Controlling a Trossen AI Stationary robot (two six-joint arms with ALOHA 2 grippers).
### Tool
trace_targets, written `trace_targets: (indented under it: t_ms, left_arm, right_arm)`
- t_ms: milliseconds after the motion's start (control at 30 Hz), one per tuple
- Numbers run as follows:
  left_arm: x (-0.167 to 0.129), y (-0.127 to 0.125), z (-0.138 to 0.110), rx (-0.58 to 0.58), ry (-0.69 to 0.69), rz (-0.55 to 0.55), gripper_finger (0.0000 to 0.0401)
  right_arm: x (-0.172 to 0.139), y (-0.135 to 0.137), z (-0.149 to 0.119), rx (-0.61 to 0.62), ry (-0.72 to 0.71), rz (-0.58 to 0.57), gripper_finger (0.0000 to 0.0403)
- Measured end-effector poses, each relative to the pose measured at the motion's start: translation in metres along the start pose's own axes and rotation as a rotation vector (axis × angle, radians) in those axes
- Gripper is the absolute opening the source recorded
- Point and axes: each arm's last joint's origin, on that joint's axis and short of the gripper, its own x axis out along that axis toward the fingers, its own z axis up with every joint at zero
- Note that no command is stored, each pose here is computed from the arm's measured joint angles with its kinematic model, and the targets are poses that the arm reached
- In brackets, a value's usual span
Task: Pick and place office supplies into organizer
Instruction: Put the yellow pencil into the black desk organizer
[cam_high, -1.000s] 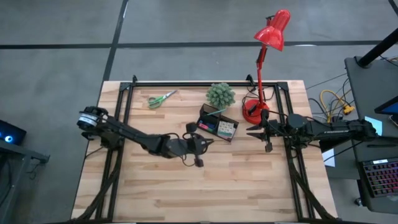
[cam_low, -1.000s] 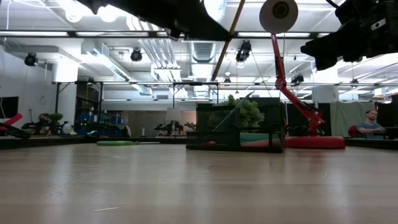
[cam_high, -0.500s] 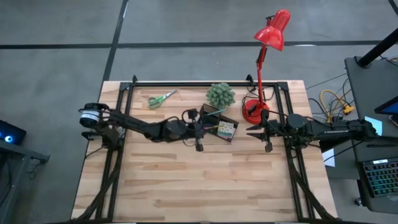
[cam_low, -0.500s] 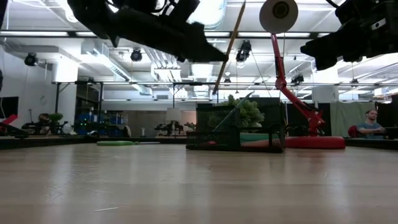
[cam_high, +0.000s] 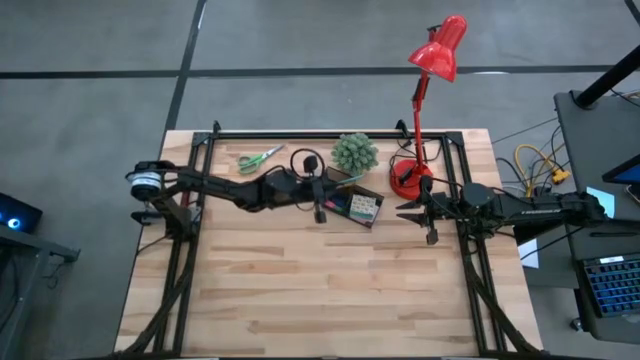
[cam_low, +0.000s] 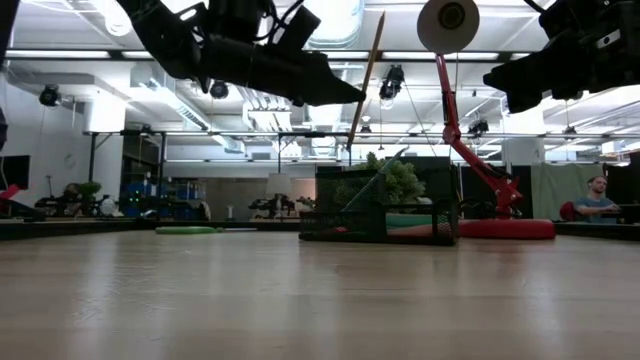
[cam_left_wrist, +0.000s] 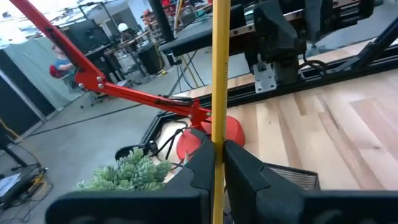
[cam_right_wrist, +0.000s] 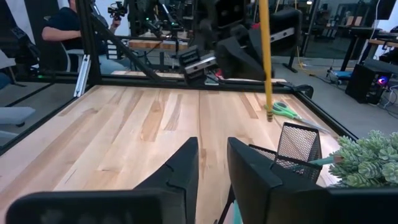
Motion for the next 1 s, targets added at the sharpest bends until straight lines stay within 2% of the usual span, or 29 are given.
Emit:
trace_targets:
  t_ms: [300, 533, 767, 1000]
  left_arm:
    - [0.003, 0.022, -0.012, -0.006, 0.019, 0.015, 0.0006]
    - [0.004, 0.033, -0.019, -0.010, 0.029, 0.024, 0.0006]
    - [0.006, 0.040, -0.027, -0.074, 0.043, 0.007, 0.0006]
    - [0.006, 0.041, -0.021, -0.120, -0.036, -0.011, 0.0006]
  right_arm:
    - [0.000, 0.000, 0.000, 0.000, 0.000, 0.000, 0.0084]
    - [0.000, 0.000, 0.000, 0.001, 0.000, 0.000, 0.0073]
    - [0.000, 0.000, 0.000, 0.000, 0.000, 0.000, 0.0069]
    - [0.000, 0.000, 0.000, 0.000, 0.000, 0.000, 0.0080]
